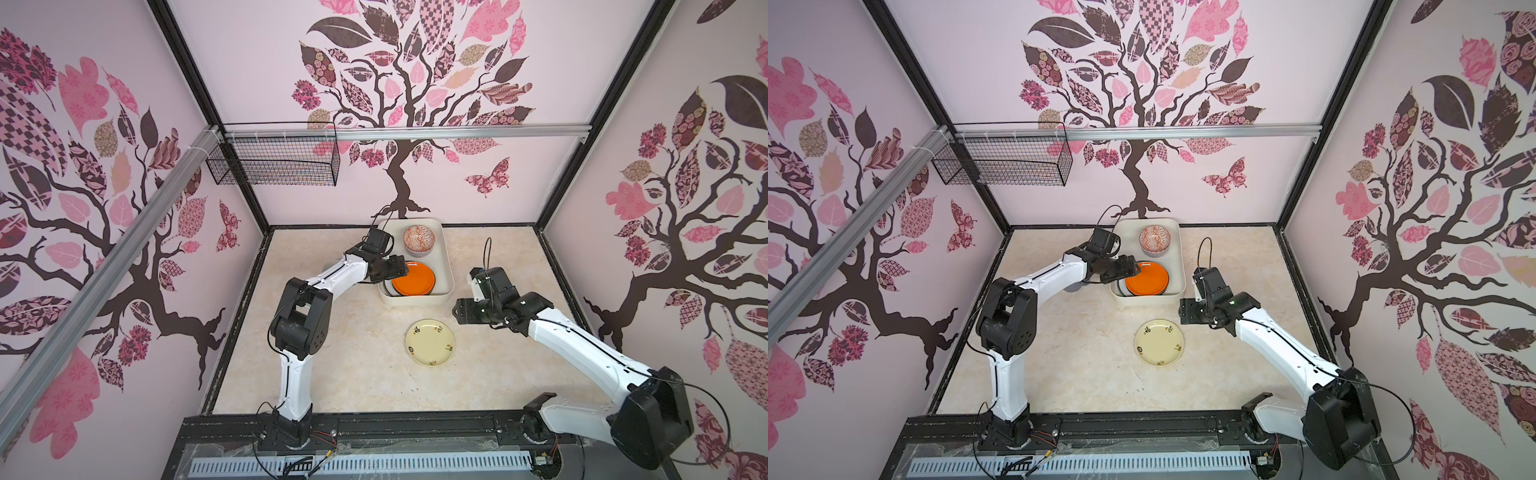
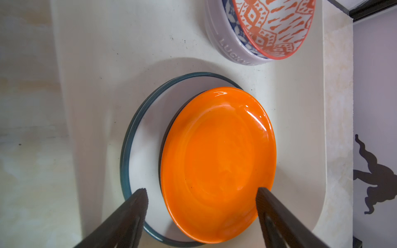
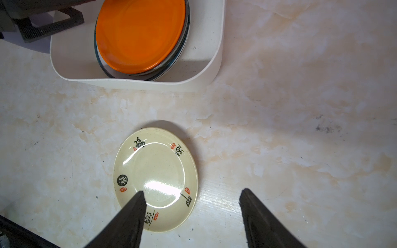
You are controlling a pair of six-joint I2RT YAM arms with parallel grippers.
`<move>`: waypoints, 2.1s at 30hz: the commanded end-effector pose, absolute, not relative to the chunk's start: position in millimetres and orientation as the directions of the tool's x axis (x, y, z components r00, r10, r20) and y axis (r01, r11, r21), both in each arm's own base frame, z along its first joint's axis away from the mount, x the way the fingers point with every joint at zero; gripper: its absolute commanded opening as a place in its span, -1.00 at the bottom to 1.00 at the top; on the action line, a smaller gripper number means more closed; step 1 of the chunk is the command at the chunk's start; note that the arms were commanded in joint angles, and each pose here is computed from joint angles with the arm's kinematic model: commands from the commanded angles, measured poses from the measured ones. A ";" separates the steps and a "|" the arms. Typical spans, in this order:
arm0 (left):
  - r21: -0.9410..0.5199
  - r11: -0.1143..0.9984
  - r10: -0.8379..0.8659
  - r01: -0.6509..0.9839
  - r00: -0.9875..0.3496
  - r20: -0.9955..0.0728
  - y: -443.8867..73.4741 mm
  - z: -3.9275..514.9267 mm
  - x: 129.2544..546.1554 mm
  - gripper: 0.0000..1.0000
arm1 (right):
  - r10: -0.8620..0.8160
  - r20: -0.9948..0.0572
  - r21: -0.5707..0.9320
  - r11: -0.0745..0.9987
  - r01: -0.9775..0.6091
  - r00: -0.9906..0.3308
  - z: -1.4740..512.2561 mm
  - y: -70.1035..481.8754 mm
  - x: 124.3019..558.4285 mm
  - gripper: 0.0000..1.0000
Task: Place the mixed dishes into the plastic bin
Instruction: 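Lower the orange plate onto the stack in the bin and open the left gripper, then move the right gripper to the cream calligraphy plate while the left withdraws, then grip the cream calligraphy plate rim with the right gripper and tilt it up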
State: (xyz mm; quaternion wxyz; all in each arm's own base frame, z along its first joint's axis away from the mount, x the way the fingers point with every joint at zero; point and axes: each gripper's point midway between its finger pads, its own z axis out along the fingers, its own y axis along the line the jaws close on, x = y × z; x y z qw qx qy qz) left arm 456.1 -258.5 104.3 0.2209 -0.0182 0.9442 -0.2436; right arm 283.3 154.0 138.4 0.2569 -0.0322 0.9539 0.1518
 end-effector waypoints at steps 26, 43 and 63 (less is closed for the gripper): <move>-0.339 0.937 -0.139 0.087 -0.797 -0.588 -143.8 167.9 240.8 0.96 | 0.056 -0.210 0.405 0.914 -0.034 -0.976 29.1 188.1 236.8 -0.09; -0.338 0.936 -0.135 0.093 -0.794 -0.593 -141.5 166.6 237.0 0.96 | 0.056 -0.159 0.347 0.938 -0.002 -0.986 11.6 181.7 233.6 -0.99; -0.328 0.941 -0.151 0.084 -0.765 -0.626 -132.0 178.1 235.6 0.96 | 0.056 -0.334 0.514 0.847 -0.133 -0.941 139.3 207.9 249.8 -1.00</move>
